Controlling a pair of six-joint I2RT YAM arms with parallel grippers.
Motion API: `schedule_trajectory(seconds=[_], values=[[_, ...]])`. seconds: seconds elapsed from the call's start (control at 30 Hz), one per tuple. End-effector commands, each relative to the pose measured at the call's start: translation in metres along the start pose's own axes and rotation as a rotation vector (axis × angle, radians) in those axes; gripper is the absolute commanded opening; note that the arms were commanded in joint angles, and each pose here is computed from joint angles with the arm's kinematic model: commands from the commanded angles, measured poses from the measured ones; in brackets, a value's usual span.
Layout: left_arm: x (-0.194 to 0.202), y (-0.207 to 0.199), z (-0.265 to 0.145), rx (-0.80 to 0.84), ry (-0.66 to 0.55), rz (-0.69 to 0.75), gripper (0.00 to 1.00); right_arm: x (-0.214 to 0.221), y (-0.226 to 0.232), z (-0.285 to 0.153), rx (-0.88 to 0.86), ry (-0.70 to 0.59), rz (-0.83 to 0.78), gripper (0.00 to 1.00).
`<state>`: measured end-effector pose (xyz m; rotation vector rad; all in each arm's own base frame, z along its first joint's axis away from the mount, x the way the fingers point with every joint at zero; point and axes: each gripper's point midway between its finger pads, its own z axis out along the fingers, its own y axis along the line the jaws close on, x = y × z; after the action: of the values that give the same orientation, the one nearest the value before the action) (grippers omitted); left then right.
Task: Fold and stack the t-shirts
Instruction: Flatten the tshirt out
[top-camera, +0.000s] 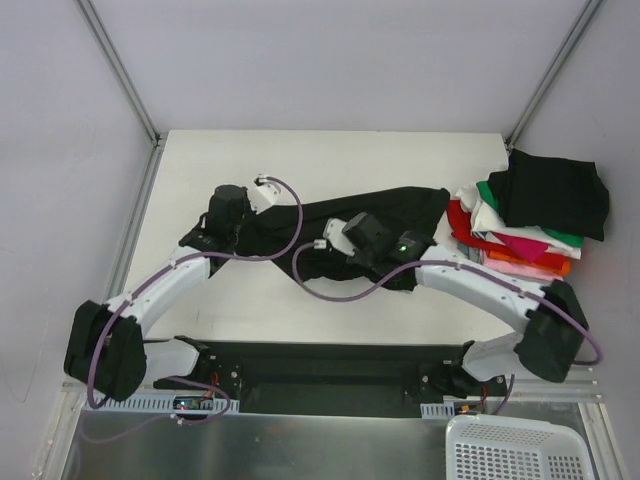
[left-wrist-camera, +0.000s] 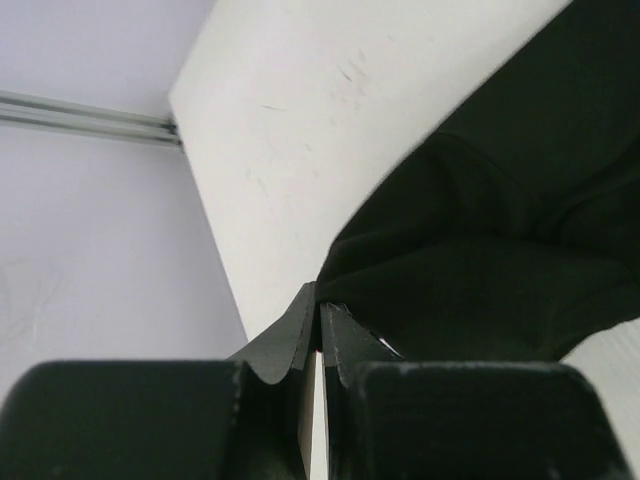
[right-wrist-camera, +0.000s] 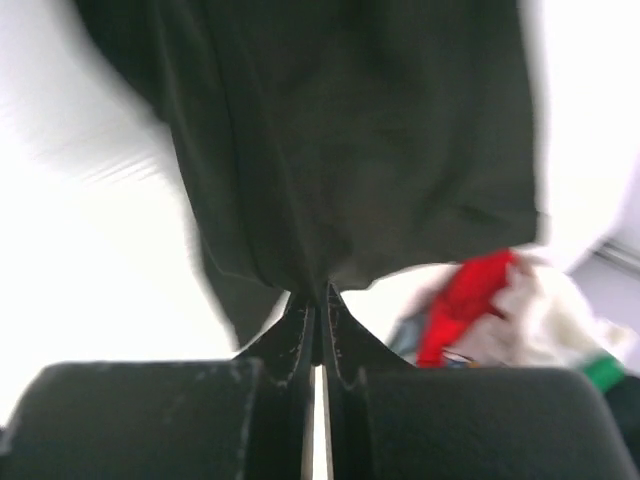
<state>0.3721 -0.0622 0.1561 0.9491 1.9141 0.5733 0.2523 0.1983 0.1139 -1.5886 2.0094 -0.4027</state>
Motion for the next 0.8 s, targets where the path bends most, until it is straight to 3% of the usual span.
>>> schedule_trajectory(seconds=[0.0, 0.4, 0.6, 0.77], values=[[-0.032, 0.047, -0.037, -0.136, -0.135, -0.102, 0.00, 0.004, -0.087, -0.065, 0.211, -0.090, 0.144, 0.01], [-0.066, 0.122, -0.117, -0.330, -0.328, -0.148, 0.00, 0.039, -0.148, -0.131, 0.394, -0.175, 0.324, 0.01], [-0.078, 0.148, -0.159, -0.394, -0.439, -0.202, 0.00, 0.054, -0.184, -0.185, 0.525, -0.242, 0.406, 0.01], [-0.080, 0.156, -0.165, -0.417, -0.440, -0.196, 0.00, 0.064, -0.211, -0.220, 0.620, -0.262, 0.447, 0.01]])
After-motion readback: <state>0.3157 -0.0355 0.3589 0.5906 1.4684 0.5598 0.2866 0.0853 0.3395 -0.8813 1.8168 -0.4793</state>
